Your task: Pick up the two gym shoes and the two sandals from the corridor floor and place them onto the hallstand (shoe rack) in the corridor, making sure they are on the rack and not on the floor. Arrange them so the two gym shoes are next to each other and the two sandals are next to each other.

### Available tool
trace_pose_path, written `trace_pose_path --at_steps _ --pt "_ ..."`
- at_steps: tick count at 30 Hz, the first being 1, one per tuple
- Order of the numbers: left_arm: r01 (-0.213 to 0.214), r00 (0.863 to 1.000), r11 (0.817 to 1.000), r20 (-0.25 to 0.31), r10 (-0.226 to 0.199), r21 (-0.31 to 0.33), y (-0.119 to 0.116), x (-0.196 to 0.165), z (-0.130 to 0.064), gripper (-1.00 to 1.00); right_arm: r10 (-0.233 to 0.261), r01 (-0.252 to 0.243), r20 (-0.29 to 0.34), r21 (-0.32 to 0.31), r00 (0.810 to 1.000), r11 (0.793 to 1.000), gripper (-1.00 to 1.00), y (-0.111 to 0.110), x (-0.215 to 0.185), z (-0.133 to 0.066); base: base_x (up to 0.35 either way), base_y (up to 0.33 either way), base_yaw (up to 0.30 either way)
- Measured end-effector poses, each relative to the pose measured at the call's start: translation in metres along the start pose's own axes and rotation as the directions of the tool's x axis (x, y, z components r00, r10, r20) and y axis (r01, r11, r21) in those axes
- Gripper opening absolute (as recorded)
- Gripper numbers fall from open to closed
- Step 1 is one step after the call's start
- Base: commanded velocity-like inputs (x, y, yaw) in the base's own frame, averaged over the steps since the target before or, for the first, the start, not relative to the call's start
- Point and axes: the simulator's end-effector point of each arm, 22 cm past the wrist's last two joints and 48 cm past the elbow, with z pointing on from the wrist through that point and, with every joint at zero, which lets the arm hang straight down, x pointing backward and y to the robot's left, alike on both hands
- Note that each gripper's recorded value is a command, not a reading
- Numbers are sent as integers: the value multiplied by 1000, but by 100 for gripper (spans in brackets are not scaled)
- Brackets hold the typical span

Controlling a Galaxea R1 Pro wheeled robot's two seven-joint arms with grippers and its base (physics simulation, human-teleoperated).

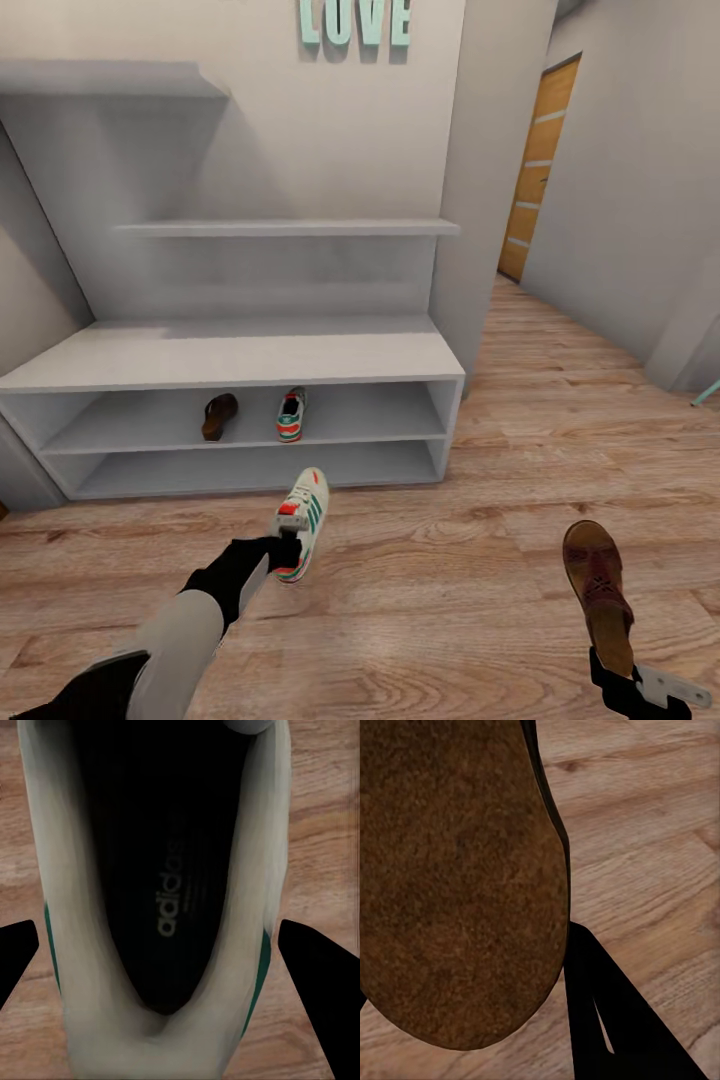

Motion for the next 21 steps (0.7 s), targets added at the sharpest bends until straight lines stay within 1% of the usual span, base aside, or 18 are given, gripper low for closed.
trace_pose_path --at_steps 4,9,11,12,14,21 --pt "-3 1000 1000 -12 3 0 0 -19 -3 -100 -2 2 0 -5 1000 1000 -100 2 0 0 0 0 0" --pt "-4 1000 1000 -14 4 2 2 -26 -5 -100 0 0 -2 -15 1000 1000 -100 9 2 -1 0 0 0" --pt "-11 1000 1000 -16 11 4 1 -26 -5 -100 1 -2 -2 -16 1000 1000 -100 10 2 -1 0 0 0" --pt "-23 1000 1000 -18 23 4 2 -25 -5 -100 2 -2 -1 -17 1000 1000 -100 11 2 -1 0 0 0" --pt "-28 999 1000 18 28 -7 8 -44 -6 -100 2 -2 -1 -16 1000 1000 -100 11 7 0 0 0 0" --pt "-21 999 999 42 22 -27 15 -58 -2 -100 -2 2 -10 -16 1000 1000 -100 11 27 5 0 0 0"
